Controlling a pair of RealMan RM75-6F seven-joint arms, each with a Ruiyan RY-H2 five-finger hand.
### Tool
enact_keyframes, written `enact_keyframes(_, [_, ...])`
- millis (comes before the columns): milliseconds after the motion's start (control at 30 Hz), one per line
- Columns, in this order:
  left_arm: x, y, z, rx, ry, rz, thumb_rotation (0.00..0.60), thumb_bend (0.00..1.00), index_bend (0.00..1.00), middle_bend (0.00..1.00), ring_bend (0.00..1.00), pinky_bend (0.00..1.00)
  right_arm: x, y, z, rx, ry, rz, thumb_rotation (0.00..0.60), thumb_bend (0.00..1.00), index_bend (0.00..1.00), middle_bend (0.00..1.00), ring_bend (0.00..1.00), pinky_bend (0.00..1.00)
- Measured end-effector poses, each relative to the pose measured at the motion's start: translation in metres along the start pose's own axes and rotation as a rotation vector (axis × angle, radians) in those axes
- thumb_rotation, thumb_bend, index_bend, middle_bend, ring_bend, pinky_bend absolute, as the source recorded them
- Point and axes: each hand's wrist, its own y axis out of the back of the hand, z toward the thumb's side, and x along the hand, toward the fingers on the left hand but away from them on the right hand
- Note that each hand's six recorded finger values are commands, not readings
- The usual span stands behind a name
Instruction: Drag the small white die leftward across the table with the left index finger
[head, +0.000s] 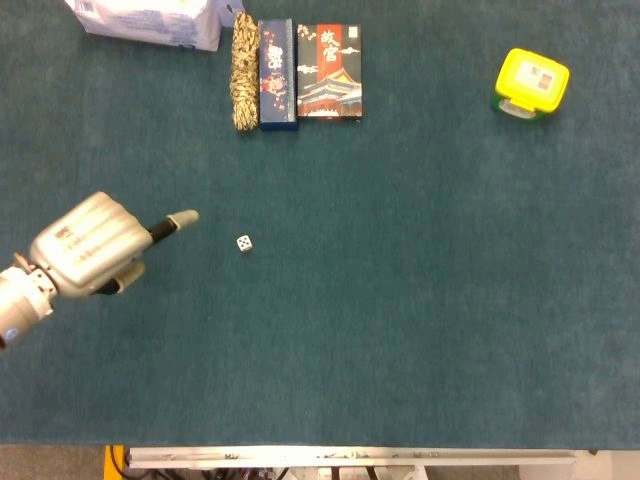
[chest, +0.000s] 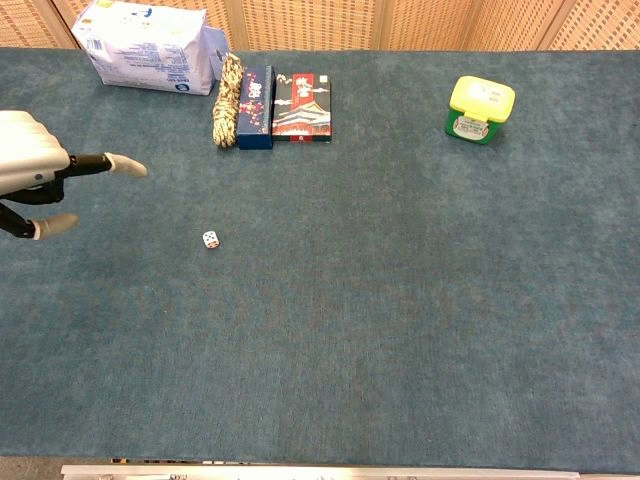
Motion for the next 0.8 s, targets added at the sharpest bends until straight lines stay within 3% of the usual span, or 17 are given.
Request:
enact_keyframes(100, [0.007,-0.001,0.003,0.014,-0.013,-0.049,0.6,0.93,0.13,1.0,0.95,1.0,0.001,0.002,-0.001,-0.007,-0.002,-0.005,0.6,0.15,0.33,0.3,0.19,0.35])
enact_keyframes(200, [0.012,-0.003,0.005,0.022,-0.02,-0.089,0.6,0.98,0.13,1.0,0.96,1.0,0.001,0.004,-0.002,-0.013,-0.005,-0.009,0.6,0.15,0.33,0.3,0.19,0.35])
enact_keyframes(400, [0.023,-0.008,0.011,0.041,-0.041,-0.13,0.6,0.98,0.12,1.0,0.97,1.0,0.0,0.006,-0.004,-0.02,-0.011,-0.01,0.6,0.15,0.33,0.3,0.19,0.35])
enact_keyframes(800, [0.053,-0.013,0.027,0.089,-0.083,-0.123,0.6,0.98,0.07,1.0,0.97,1.0,0.001,0.007,-0.006,-0.024,-0.02,-0.003,0.6,0.15,0.33,0.3,0.19,0.35])
